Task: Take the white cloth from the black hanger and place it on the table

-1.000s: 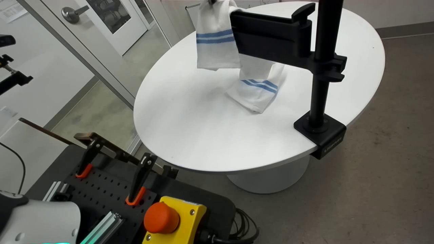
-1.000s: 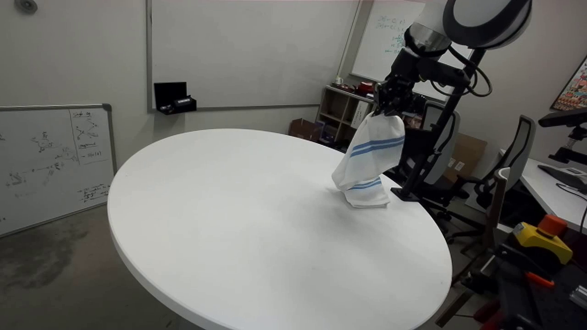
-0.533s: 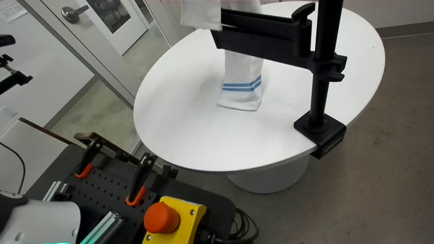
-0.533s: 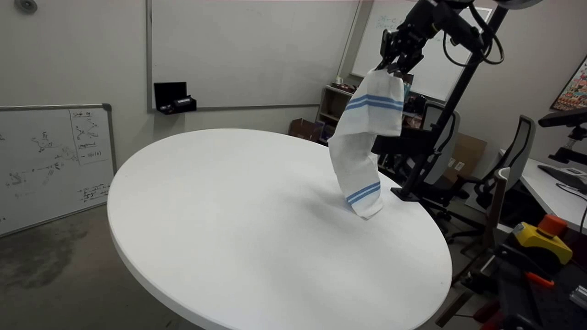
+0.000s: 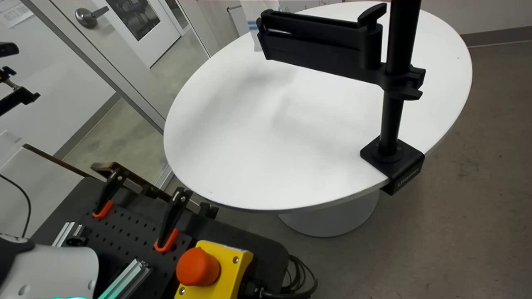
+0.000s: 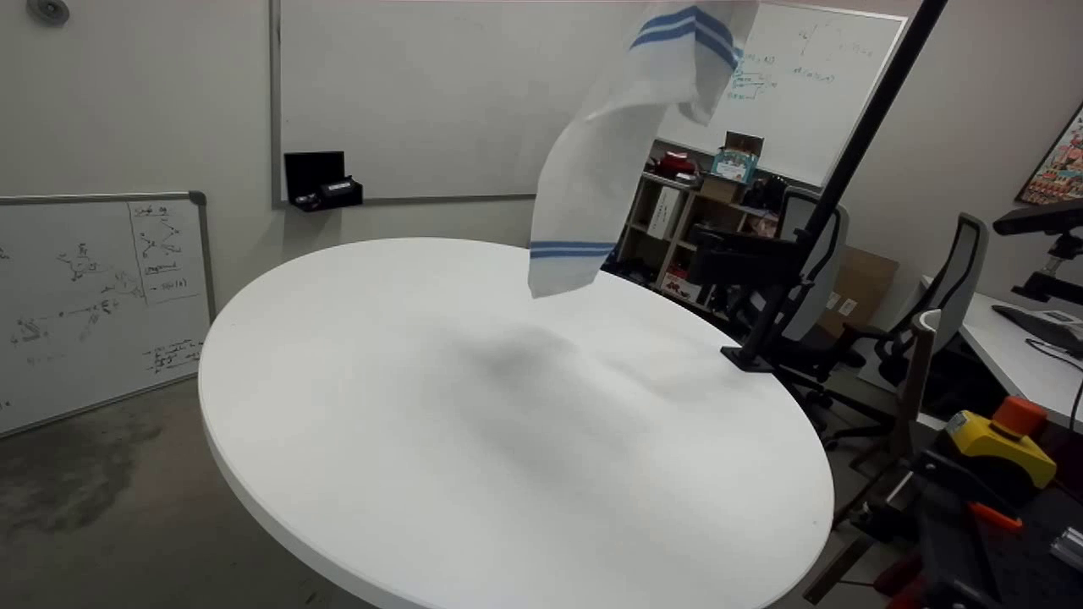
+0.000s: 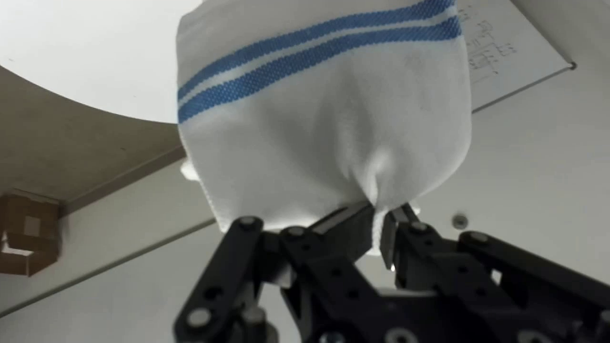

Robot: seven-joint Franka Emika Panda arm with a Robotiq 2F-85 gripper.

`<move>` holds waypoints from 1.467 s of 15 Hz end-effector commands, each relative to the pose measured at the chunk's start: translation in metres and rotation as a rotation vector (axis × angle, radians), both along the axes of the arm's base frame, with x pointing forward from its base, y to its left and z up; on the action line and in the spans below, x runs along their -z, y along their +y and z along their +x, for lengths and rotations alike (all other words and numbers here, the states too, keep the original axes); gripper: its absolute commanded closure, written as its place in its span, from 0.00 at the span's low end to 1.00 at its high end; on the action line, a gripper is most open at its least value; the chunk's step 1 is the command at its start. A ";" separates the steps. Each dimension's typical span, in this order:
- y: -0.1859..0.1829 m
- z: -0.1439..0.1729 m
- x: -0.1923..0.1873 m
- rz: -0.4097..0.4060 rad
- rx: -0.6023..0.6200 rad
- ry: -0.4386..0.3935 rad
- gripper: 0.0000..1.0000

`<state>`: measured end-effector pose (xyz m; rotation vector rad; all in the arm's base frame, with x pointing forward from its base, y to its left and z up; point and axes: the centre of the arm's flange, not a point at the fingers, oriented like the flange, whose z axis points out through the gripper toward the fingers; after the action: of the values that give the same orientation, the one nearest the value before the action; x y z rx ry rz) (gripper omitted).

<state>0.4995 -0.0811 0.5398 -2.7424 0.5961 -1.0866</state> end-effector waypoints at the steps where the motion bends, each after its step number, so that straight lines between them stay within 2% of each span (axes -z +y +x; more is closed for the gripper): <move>1: 0.033 -0.043 -0.042 0.036 -0.116 -0.071 0.98; 6: 0.059 -0.101 -0.070 0.078 -0.227 -0.066 0.98; 9: 0.069 -0.133 -0.066 0.097 -0.293 -0.014 0.98; 11: 0.078 -0.148 -0.049 0.107 -0.340 0.063 0.98; 17: 0.098 -0.181 0.032 0.115 -0.425 0.377 0.98; 19: 0.098 -0.179 0.050 0.107 -0.413 0.429 0.98; 22: 0.093 -0.175 0.067 0.101 -0.383 0.463 0.98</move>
<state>0.3240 0.0165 0.4828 -2.8240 0.1289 -0.3621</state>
